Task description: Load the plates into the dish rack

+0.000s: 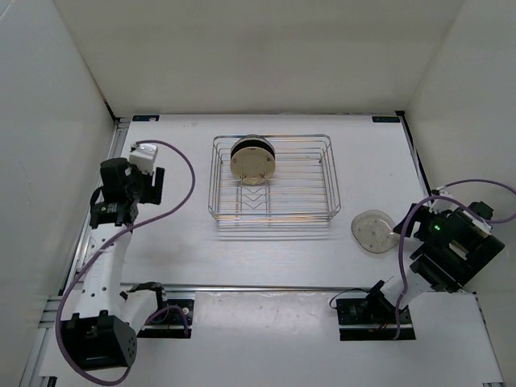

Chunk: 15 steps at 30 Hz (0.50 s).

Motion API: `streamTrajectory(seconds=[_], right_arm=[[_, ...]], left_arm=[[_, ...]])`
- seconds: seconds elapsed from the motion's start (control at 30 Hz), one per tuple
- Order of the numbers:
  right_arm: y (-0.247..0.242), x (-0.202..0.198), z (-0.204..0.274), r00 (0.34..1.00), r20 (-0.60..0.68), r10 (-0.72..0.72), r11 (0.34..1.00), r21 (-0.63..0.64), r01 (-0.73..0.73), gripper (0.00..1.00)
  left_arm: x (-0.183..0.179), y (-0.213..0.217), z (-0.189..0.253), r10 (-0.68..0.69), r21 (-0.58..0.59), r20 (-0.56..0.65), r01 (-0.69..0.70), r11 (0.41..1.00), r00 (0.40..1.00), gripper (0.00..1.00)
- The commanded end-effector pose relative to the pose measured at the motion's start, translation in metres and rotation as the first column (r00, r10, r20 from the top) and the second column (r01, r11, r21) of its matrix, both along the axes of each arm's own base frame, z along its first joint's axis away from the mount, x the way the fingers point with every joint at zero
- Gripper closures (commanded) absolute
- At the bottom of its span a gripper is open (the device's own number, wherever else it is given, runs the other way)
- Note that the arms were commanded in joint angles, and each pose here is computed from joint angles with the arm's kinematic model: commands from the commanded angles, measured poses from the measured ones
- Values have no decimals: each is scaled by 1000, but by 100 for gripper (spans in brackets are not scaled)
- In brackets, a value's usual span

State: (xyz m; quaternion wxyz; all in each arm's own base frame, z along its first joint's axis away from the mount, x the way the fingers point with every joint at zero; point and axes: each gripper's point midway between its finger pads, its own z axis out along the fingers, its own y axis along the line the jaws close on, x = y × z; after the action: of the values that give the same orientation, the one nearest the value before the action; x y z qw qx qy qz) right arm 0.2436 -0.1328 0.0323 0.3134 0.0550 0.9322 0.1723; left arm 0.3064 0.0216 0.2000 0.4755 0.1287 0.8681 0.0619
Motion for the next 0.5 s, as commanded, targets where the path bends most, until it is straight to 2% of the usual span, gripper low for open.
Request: streamTrajectory(seconds=[0.0, 0.07, 0.17, 0.37, 0.47], right_arm=[[-3, 5, 7, 999, 51, 0, 1000, -16, 0, 16], [-5, 8, 8, 998, 62, 12, 1000, -20, -11, 17], [-4, 7, 8, 998, 53, 19, 1000, -12, -19, 25], [2, 5, 7, 998, 57, 30, 999, 10, -30, 40], [10, -2, -1, 998, 37, 44, 999, 29, -45, 40]], left_arm=[[-1, 14, 14, 12, -45, 3, -12, 999, 1000, 18], [-2, 19, 14, 22, -55, 4, -21, 998, 1000, 18], [-8, 29, 7, 60, -58, -9, -60, 997, 998, 18], [-16, 24, -2, 43, -70, -13, -44, 997, 999, 18], [-19, 21, -5, 36, -77, -21, -37, 996, 999, 18]])
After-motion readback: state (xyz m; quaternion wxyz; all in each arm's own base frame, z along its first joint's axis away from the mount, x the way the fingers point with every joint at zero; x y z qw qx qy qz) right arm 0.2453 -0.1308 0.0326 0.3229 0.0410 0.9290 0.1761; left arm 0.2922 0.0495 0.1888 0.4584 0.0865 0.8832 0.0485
